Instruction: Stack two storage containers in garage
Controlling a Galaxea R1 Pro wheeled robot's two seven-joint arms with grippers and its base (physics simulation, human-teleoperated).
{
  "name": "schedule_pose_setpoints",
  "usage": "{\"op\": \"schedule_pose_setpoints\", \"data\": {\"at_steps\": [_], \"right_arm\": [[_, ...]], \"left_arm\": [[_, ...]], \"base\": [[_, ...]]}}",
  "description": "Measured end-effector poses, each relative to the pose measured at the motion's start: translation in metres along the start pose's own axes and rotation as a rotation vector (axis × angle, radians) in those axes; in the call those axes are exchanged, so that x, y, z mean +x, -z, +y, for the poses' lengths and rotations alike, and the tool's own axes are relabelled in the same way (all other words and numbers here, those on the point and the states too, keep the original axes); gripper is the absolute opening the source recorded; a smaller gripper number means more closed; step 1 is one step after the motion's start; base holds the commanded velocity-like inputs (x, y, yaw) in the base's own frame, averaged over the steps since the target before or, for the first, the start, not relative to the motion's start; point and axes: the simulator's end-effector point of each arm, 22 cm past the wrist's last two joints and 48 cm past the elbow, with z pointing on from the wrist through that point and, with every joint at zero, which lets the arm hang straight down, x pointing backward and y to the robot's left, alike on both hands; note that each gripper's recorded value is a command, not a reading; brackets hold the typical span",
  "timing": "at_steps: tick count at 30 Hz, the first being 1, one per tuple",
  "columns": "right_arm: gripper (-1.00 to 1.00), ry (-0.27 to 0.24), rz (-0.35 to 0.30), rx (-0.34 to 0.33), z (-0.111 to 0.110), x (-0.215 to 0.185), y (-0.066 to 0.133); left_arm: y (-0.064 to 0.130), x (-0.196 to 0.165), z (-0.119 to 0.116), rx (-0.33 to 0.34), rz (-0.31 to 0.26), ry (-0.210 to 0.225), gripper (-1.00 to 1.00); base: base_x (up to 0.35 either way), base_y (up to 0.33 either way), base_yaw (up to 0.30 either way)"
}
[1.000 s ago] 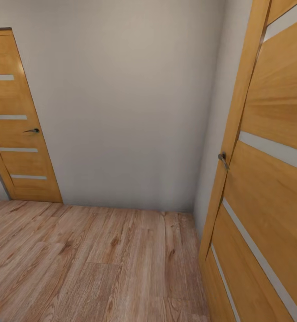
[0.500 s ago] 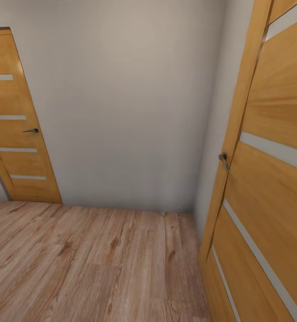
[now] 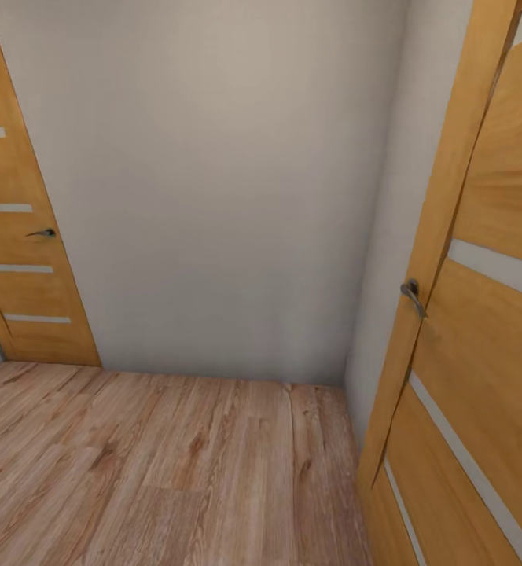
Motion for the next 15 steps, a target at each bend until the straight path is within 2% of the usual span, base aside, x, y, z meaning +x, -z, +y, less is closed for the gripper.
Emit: {"op": "schedule_pose_setpoints", "data": {"at_steps": [15], "right_arm": [[1.0, 0.001, 0.002, 0.003, -0.0007, 0.0004, 0.0]], "left_arm": [[0.0, -0.0001, 0.0003, 0.0, 0.0, 0.001, 1.0]], "base": [[0.319, 0.0, 0.0]]}}
